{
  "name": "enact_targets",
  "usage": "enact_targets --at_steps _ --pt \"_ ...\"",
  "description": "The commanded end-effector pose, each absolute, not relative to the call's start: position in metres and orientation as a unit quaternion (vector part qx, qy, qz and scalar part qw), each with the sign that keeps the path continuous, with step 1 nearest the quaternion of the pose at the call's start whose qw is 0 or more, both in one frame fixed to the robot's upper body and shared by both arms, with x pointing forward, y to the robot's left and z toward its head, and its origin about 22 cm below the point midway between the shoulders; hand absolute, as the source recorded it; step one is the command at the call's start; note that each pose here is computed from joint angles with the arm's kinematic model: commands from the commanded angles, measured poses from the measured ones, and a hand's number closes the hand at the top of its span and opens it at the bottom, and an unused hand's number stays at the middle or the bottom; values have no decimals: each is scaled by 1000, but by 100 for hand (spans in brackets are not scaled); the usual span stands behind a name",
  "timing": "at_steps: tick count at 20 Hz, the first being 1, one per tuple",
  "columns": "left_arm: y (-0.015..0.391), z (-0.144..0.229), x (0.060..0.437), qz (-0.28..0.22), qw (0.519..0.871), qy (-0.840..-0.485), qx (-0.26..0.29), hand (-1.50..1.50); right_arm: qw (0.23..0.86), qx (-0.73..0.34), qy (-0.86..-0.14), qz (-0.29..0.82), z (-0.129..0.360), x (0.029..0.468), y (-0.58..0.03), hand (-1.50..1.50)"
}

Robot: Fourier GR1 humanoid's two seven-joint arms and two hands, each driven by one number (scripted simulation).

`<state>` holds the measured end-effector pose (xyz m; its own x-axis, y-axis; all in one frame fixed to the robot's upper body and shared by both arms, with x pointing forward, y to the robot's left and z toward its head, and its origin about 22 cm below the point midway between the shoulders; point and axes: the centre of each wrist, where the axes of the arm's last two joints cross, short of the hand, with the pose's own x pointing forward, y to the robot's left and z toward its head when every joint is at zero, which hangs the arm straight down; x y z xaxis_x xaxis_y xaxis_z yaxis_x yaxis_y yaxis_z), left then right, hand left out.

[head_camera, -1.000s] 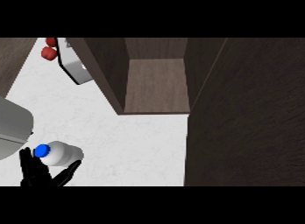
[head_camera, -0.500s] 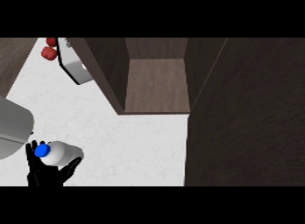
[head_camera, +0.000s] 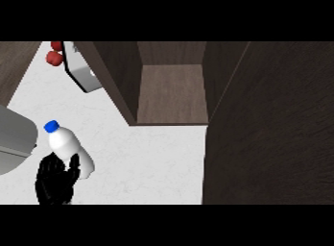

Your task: Pick up the bottled water, place it into the cabinet and close the cabinet

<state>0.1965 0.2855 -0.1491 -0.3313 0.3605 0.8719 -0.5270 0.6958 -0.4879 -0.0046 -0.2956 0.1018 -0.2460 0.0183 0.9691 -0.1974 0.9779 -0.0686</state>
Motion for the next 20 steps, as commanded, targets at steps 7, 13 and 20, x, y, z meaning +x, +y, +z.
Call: enact_targets --at_steps 7,13,20 --pt "255 -132 238 216 616 -753 -87 150 572 82 -809 103 127 1 -284 -150" --pt "231 -115 266 171 579 -790 -107 150 576 74 -808 101 128 4 -298 -150" --pt "205 -82 263 134 574 -795 -142 150 568 54 -816 90 130 5 -280 -150"
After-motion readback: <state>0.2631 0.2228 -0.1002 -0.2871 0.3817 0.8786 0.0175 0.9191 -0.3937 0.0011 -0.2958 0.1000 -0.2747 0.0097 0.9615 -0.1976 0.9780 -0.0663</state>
